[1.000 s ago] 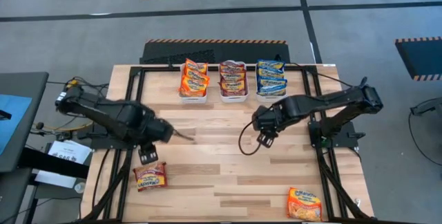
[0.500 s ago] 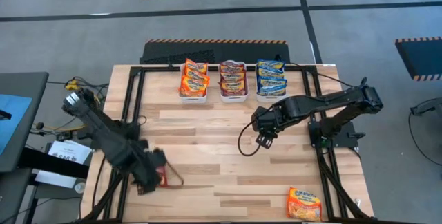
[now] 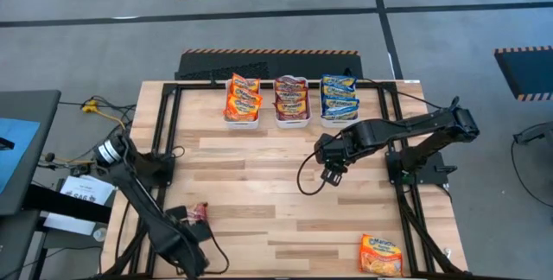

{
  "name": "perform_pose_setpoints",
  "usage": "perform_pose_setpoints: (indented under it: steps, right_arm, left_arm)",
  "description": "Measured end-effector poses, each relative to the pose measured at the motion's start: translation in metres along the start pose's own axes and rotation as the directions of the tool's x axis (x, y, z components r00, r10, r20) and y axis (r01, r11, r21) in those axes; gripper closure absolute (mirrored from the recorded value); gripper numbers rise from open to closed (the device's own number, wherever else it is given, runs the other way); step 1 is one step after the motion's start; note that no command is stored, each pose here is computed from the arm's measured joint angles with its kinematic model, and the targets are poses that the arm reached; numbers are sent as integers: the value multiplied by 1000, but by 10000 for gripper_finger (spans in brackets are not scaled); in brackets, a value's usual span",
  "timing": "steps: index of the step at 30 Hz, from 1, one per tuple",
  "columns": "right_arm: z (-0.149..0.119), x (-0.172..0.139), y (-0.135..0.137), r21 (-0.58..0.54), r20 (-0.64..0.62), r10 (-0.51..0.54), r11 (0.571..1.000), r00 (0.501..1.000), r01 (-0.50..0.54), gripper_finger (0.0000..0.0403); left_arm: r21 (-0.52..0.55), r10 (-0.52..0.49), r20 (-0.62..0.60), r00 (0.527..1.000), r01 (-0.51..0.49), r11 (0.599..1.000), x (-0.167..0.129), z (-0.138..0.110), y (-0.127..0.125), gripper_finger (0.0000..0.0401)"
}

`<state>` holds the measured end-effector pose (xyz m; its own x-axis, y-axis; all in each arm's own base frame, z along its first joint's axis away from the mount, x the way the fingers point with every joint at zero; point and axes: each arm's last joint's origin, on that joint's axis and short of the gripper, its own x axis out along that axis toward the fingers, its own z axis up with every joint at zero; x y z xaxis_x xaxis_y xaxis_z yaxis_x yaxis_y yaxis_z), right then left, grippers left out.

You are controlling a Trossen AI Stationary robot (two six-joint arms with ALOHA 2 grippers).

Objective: Sort Maruchan noodles
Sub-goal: Put the red noodle pack into the middle white bin

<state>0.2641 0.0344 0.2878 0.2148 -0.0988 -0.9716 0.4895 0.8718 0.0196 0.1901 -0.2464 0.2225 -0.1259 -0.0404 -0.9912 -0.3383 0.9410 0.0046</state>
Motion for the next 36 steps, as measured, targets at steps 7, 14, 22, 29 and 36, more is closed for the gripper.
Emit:
perform_pose_setpoints:
  steps: [7,14,22,29,36]
  right_arm:
    - [0,0,0,1,0,0,1000,1000,0,198]
    - [0,0,0,0,1,-1,1000,1000,1,198]
    - [0,0,0,-25,2,-2,1000,1000,2,198]
    - [0,0,0,-28,3,-2,1000,1000,2,198]
    - [0,0,0,-27,8,-4,1000,1000,4,198]
  left_arm:
    - [-59,8,64,998,-5,998,12,6,-9,233]
    - [-77,-1,74,997,7,997,22,10,-16,233]
    - [-98,67,-41,997,-71,993,56,14,-27,233]
    - [-92,19,-112,994,-30,995,53,7,-36,233]
    - [8,70,83,994,-71,997,34,-14,-48,233]
